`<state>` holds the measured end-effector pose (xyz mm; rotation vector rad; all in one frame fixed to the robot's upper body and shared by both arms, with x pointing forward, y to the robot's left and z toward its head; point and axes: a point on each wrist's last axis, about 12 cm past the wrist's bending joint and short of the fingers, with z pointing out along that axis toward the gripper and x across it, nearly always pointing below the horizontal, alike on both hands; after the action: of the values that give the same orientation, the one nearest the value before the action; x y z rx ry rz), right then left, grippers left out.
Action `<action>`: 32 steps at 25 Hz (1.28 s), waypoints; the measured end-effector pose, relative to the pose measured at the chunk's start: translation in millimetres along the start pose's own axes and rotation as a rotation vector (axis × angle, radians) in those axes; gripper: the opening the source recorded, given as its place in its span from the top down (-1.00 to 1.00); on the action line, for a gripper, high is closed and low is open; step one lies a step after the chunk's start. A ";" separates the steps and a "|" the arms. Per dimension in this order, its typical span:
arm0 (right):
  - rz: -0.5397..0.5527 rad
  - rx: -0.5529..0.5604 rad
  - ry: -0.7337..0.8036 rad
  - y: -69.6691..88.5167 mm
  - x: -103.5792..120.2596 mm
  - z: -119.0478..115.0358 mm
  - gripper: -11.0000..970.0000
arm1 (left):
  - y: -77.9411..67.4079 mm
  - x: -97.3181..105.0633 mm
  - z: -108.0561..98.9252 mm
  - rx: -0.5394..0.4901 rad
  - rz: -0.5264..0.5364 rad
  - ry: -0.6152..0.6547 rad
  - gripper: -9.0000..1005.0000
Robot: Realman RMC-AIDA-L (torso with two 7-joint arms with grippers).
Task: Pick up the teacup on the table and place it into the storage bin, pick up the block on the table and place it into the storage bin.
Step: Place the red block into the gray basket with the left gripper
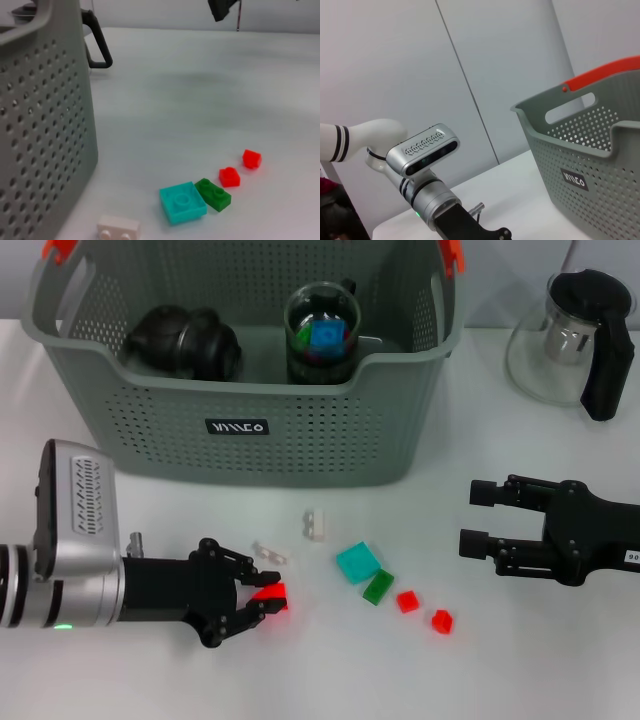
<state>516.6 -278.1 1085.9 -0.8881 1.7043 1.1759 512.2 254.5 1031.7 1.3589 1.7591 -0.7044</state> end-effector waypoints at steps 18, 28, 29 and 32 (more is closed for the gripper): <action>-0.017 -0.005 -0.007 -2.5 -6.6 3.7 -0.70 | 29.2 -83.0 -89.7 0.076 -0.028 -0.671 0.53; -0.018 -0.024 -0.009 -1.0 -7.7 6.7 -0.70 | 77.7 -141.9 -84.7 0.001 -0.048 -0.783 0.52; -0.018 -0.025 -0.008 -0.8 -7.5 7.0 -0.70 | 86.0 -149.9 -78.5 -0.007 -0.068 -0.752 0.52; -0.015 -0.026 -0.007 -0.2 -6.3 7.2 -0.70 | 103.6 -169.2 -60.3 -0.034 -0.100 -0.657 0.52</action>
<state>521.0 -270.8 1090.3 -0.9101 1.6774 1.1921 616.4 242.7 1210.6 0.8753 1.3016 -1.0303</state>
